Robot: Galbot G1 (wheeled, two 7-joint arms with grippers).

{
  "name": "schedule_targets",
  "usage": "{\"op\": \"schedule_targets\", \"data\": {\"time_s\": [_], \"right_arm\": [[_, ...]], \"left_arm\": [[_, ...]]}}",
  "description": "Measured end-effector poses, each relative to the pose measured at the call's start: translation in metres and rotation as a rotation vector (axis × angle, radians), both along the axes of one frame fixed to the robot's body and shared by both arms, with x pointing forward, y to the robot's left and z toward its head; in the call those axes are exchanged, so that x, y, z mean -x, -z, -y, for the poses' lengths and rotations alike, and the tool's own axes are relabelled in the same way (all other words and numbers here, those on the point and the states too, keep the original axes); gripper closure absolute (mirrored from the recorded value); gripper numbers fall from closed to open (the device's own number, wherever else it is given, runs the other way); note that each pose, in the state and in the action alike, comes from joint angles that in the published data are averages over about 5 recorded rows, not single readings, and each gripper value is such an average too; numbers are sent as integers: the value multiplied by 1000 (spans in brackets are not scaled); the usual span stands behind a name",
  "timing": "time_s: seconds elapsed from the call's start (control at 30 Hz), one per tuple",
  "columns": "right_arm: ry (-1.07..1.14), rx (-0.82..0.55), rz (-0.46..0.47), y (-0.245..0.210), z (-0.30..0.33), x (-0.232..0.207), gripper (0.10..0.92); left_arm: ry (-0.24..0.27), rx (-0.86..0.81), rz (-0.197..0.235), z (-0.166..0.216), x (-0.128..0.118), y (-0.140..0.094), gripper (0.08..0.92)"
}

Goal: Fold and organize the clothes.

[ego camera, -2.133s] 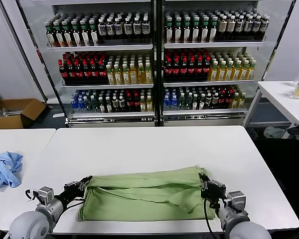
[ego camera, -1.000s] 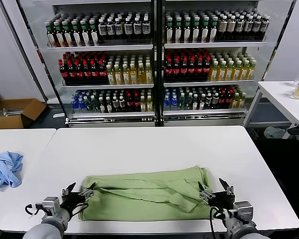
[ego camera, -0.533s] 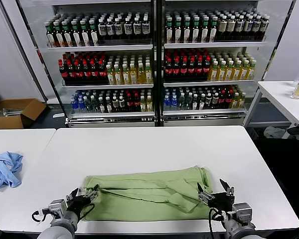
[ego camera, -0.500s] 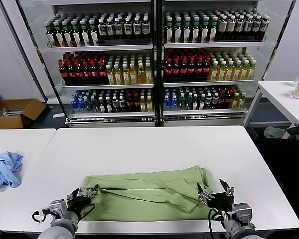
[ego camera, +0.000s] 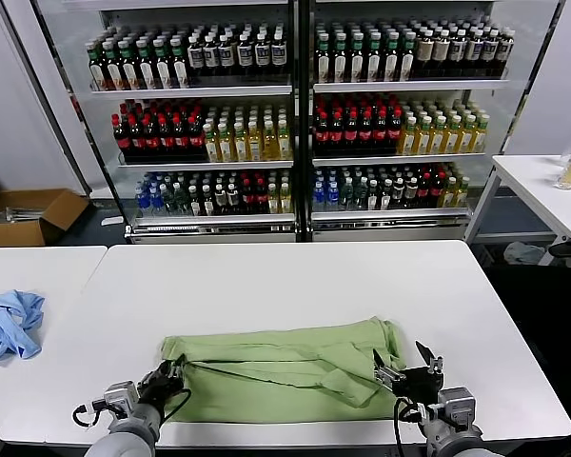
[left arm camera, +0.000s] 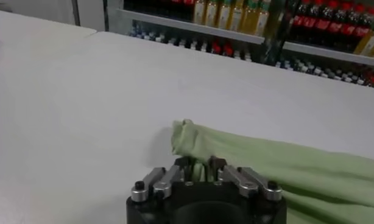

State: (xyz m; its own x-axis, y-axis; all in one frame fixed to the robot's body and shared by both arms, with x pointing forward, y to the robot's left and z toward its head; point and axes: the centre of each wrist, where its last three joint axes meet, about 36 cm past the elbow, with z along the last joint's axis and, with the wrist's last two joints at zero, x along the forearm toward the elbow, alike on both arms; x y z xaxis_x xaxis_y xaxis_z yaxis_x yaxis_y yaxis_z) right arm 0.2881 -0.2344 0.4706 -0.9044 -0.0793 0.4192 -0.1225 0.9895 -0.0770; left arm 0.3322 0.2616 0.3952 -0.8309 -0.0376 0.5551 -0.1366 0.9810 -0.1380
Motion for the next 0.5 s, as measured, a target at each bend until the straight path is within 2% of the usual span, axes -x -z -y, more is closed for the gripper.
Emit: {"op": "schedule_targets", "data": {"time_s": [0.13, 0.23, 0.4, 0.5], "right_arm": [[-2, 3, 3, -1, 0, 0, 200], [-3, 8, 11, -3, 2, -1, 200], [-5, 9, 28, -8, 2, -2, 200], [-9, 7, 35, -9, 1, -3, 200]], "left_arm": [[4, -33, 8, -1, -3, 2, 859], [3, -84, 26, -6, -8, -2, 905], [-13, -224, 68, -26, -14, -16, 911], [-34, -315, 80, -46, -15, -24, 911]]}}
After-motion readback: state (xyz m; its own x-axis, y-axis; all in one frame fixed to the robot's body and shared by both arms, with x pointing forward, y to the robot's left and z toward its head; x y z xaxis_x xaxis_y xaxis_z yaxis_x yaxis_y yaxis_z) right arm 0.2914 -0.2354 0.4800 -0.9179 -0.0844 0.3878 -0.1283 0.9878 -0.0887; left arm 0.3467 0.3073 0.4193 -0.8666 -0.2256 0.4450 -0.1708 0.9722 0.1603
